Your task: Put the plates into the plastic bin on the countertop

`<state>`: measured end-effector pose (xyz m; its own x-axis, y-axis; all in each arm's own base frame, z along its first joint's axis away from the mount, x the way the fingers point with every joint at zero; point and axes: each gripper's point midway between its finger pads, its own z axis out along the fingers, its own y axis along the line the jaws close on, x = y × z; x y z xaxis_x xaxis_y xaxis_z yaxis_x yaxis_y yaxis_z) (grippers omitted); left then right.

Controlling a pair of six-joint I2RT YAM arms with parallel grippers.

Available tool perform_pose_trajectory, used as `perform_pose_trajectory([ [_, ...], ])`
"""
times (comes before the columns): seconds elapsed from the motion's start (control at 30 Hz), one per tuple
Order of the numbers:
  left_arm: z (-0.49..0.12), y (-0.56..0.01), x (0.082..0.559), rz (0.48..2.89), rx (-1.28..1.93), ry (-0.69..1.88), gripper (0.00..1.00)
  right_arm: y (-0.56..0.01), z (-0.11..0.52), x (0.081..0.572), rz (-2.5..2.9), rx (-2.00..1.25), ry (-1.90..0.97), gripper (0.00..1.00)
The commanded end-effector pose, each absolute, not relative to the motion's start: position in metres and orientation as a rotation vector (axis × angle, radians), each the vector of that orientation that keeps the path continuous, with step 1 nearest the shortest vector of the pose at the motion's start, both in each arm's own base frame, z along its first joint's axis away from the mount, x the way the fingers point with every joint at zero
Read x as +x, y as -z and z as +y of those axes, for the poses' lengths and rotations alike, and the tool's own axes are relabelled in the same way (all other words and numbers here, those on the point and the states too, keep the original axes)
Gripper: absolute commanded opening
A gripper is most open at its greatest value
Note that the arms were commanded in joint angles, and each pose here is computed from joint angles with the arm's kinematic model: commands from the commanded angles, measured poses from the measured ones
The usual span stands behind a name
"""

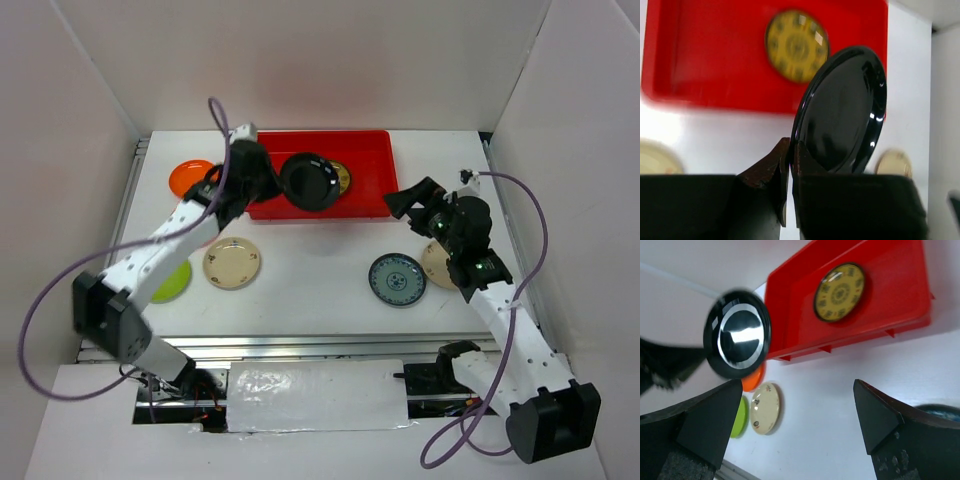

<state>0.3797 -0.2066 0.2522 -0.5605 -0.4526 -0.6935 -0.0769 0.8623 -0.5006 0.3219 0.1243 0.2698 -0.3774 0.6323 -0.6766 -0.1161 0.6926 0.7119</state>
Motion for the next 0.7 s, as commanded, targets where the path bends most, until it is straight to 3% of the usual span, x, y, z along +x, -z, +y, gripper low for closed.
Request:
perform_pose_trajectory([
  [0.0, -0.221, -0.253, 0.454, 2.114, -0.311, 0.549, 0.0, -0.251, 0.11, 0.316, 1.83, 0.494, -0.826, 1.0],
  [0.3, -0.26, -0.206, 0.588, 2.064, -0.215, 0.963, 0.0, -0.224, 0.114, 0.286, 1.877, 0.456, -0.909, 1.0],
  [0.53, -0.258, -0.161, 0.607, 2.085, -0.213, 0.938, 0.0, -0.202, 0.122, 0.266, 1.936, 0.423, -0.906, 1.0],
  [0.63, -0.259, -0.151, 0.609, 2.102, -0.193, 0.944, 0.12, -0.201, 0.118, 0.26, 1.94, 0.42, -0.877, 1.0],
  [0.67, -0.26, -0.145, 0.608, 2.115, -0.186, 0.944, 0.27, -0.2, 0.117, 0.259, 1.94, 0.421, -0.868, 1.0],
])
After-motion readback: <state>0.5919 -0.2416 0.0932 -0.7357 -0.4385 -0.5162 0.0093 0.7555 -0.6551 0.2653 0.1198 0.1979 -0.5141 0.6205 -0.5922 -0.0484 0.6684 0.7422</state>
